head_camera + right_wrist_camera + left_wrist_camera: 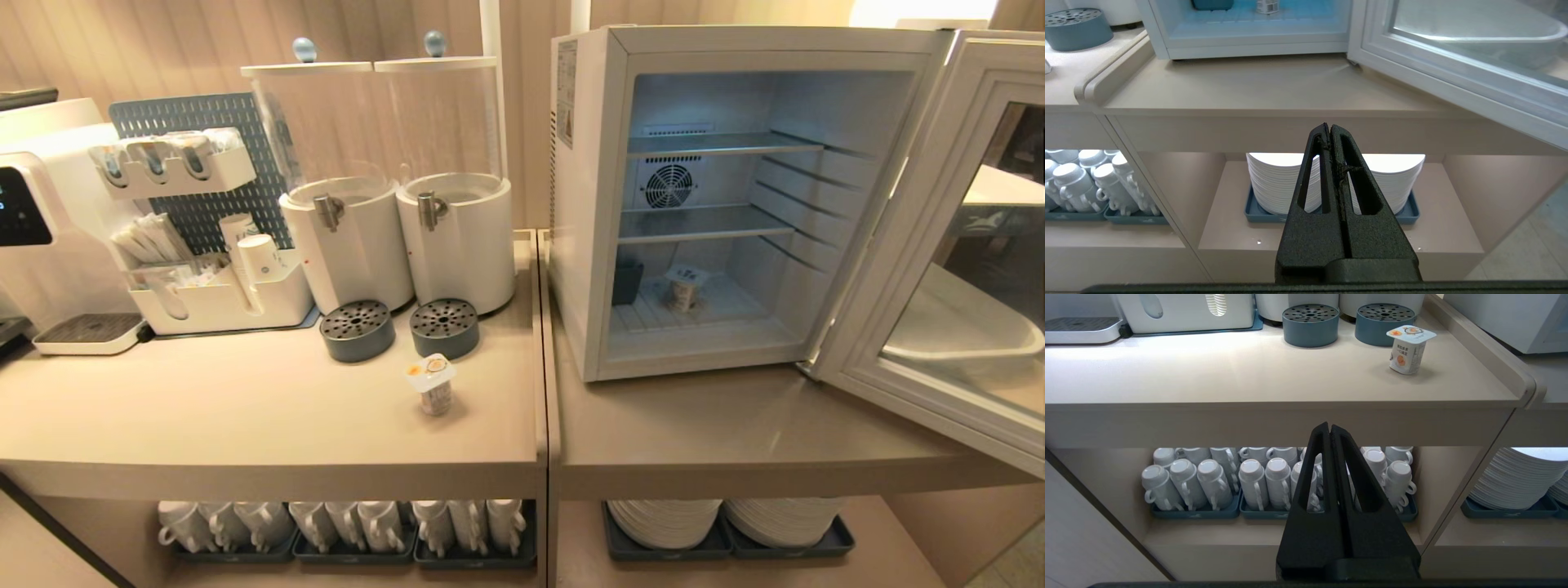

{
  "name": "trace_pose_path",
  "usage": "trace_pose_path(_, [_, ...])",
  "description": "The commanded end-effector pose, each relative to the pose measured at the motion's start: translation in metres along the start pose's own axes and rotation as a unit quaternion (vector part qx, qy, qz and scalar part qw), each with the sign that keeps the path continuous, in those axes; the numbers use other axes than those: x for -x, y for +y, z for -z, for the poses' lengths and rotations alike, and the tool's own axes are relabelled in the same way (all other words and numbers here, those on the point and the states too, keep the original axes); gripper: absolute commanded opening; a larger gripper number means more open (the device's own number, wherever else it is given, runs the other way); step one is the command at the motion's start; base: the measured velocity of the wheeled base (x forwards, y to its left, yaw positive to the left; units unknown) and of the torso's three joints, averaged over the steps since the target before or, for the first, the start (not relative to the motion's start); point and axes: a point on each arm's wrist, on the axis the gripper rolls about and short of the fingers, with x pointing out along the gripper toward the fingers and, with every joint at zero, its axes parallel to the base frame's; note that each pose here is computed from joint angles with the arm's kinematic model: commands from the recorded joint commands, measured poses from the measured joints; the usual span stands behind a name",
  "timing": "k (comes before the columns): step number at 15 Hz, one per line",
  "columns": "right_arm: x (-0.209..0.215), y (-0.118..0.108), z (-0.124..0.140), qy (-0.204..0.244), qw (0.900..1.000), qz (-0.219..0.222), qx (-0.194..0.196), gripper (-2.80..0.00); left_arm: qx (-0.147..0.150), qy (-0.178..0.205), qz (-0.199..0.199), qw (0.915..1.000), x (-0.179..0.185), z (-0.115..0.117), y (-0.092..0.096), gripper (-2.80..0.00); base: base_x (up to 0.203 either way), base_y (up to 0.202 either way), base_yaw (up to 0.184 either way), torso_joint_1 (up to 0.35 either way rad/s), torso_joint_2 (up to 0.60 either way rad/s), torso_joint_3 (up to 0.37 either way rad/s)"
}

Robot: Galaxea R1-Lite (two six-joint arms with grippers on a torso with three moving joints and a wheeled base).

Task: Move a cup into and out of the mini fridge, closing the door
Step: Take the yoghurt out of the freezer

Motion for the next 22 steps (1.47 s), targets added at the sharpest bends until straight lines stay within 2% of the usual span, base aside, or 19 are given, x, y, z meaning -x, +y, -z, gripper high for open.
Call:
trace_pose_path(1, [0.0, 0.0, 0.0, 0.001, 1.0, -0.001, 0.001, -2.8, 0.0, 0.001, 0.0, 1.0, 0.0, 0.0, 0.0, -2.8, 0.0, 0.0, 0.0, 0.0, 0.0, 0.0])
trace_pose_path(7, [0.0, 0.0, 0.0, 0.001, 1.0, -0.001, 0.001, -2.8, 0.001, 0.0, 0.0, 1.0, 0.0, 0.0, 0.0, -2.8, 0.171, 0.0, -0.001, 0.004, 0.01, 0.002])
trace_pose_path(9, [0.001, 0.0, -0.002, -0.002, 1.0, 0.0, 0.003, -2.8, 0.001, 0.0, 0.0, 1.0, 0.0, 0.0, 0.0, -2.8, 0.042, 0.0, 0.002, 0.004, 0.0, 0.0])
trace_pose_path(10, [0.004, -0.001, -0.014, -0.018, 1.0, 0.0, 0.004, -2.8, 0.001, 0.0, 0.0, 1.0, 0.0, 0.0, 0.0, -2.8, 0.0, 0.0, 0.0, 0.0, 0.0, 0.0])
trace_pose_path(11, [0.01, -0.002, -0.038, -0.042, 0.999, 0.001, 0.004, -2.8, 0.001, 0.0, 0.0, 1.0, 0.0, 0.0, 0.0, -2.8, 0.0, 0.0, 0.0, 0.0, 0.0, 0.0])
trace_pose_path(13, [0.015, -0.006, -0.103, -0.072, 0.997, 0.002, 0.004, -2.8, 0.001, 0.0, 0.0, 1.0, 0.0, 0.0, 0.0, -2.8, 0.0, 0.0, 0.0, 0.0, 0.0, 0.0])
trace_pose_path(15, [-0.008, -0.009, -0.159, -0.055, 0.998, -0.003, 0.004, -2.8, 0.001, 0.0, 0.0, 1.0, 0.0, 0.0, 0.0, -2.8, 0.0, 0.0, 0.0, 0.0, 0.0, 0.0])
trace_pose_path(17, [-0.051, -0.01, -0.195, -0.014, 0.999, -0.034, 0.003, -2.8, 0.001, 0.0, 0.0, 1.0, 0.0, 0.0, 0.0, -2.8, 0.0, 0.0, 0.0, 0.0, 0.0, 0.0])
trace_pose_path(19, [-0.102, -0.007, -0.202, 0.034, 0.995, -0.09, -0.001, -2.8, 0.001, 0.0, 0.0, 1.0, 0.0, 0.0, 0.0, -2.8, 0.0, 0.0, 0.0, 0.0, 0.0, 0.0])
trace_pose_path(21, [-0.159, -0.003, -0.186, 0.078, 0.986, -0.145, -0.009, -2.8, 0.001, 0.0, 0.0, 1.0, 0.0, 0.0, 0.0, -2.8, 0.0, 0.0, 0.0, 0.0, 0.0, 0.0])
trace_pose_path(22, [-0.187, -0.002, -0.17, 0.097, 0.98, -0.172, -0.016, -2.8, 0.001, 0.0, 0.0, 1.0, 0.0, 0.0, 0.0, -2.8, 0.0, 0.0, 0.0, 0.0, 0.0, 0.0])
